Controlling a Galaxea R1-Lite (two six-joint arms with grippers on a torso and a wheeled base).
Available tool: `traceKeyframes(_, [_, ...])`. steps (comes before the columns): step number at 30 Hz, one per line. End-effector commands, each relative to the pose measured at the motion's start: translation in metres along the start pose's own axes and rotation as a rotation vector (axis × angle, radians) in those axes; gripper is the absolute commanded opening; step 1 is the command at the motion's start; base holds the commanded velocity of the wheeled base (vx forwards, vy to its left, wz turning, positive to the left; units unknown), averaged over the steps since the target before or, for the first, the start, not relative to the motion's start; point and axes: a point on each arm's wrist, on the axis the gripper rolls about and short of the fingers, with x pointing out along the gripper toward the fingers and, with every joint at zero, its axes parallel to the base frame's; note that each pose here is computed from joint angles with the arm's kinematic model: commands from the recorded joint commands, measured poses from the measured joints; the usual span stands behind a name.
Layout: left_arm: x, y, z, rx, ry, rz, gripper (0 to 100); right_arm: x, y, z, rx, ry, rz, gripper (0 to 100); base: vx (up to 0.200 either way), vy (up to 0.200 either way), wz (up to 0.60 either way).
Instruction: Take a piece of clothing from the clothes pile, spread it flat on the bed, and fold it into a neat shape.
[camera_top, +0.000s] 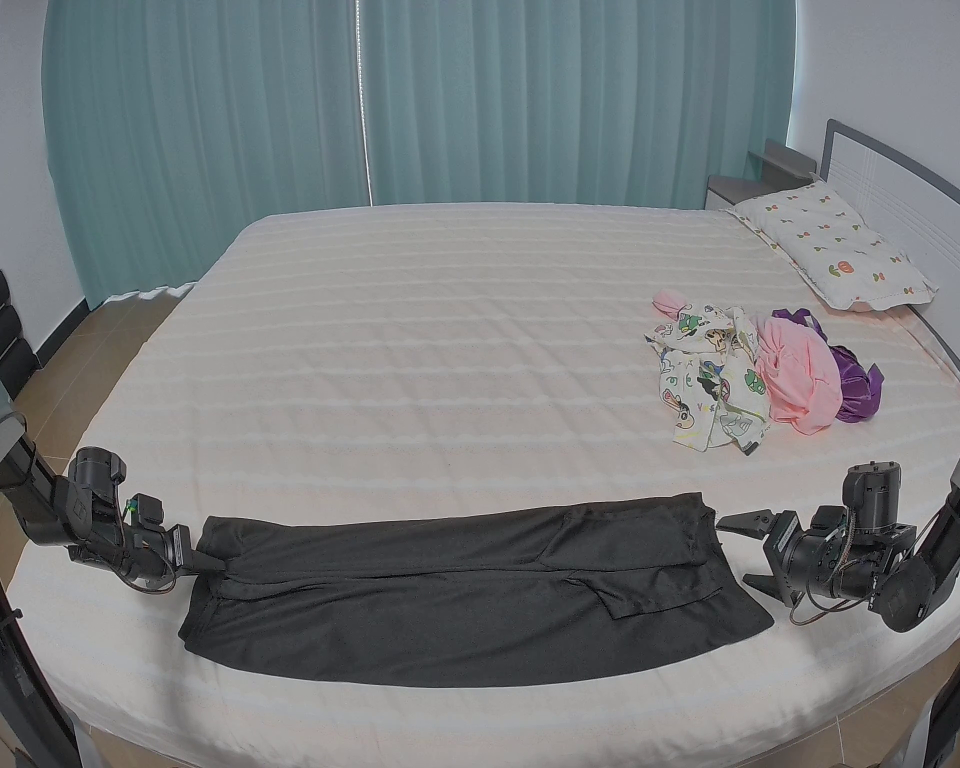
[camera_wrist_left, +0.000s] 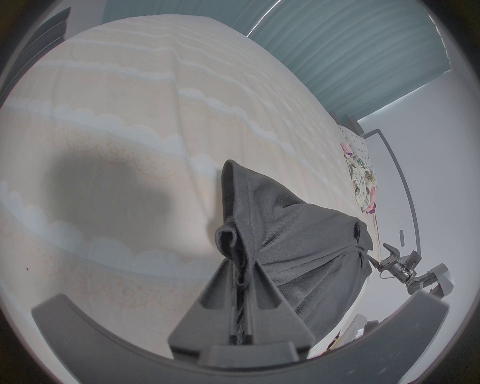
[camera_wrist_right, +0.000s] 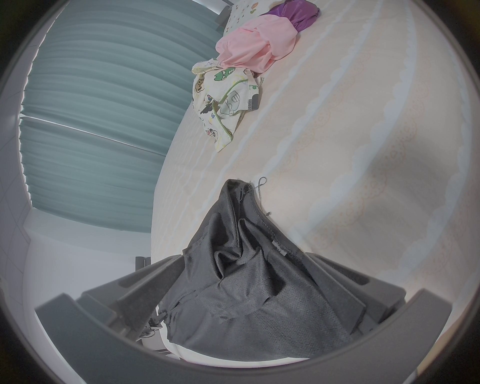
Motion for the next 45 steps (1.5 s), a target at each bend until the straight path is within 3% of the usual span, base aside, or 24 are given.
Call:
traceKeyframes(1, [-0.007, -0.002, 0.002, 0.004, -0.021, 0.004, 0, 0.0, 0.0, 0.0, 0.0, 0.001, -0.001, 100, 0.0, 0.0, 0.0])
traceKeyframes(12, [-0.043, 0.003, 0.012, -0.011, -0.137, 0.044, 0, 0.0, -0.001, 0.0, 0.002, -0.001, -0.002, 100, 0.0, 0.0, 0.0])
traceKeyframes(22, [-0.064, -0.005, 0.01, -0.075, -0.101, 0.051, 0, 0.0, -0.001, 0.002, 0.004, -0.005, -0.003, 100, 0.0, 0.0, 0.0])
traceKeyframes(26, [-0.072, -0.023, 0.008, -0.078, -0.075, 0.038, 0, 0.0, -0.001, 0.001, 0.004, -0.004, -0.002, 100, 0.0, -0.1, 0.0])
traceKeyframes(34, [-0.075, -0.086, -0.002, -0.081, -0.02, -0.025, 0, -0.002, 0.0, 0.002, 0.003, -0.008, 0.002, 100, 0.0, -0.2, 0.0])
traceKeyframes(45, [-0.066, -0.158, -0.021, -0.103, 0.012, -0.013, 0, -0.002, 0.0, 0.002, 0.002, -0.012, 0.004, 100, 0.0, -0.2, 0.0])
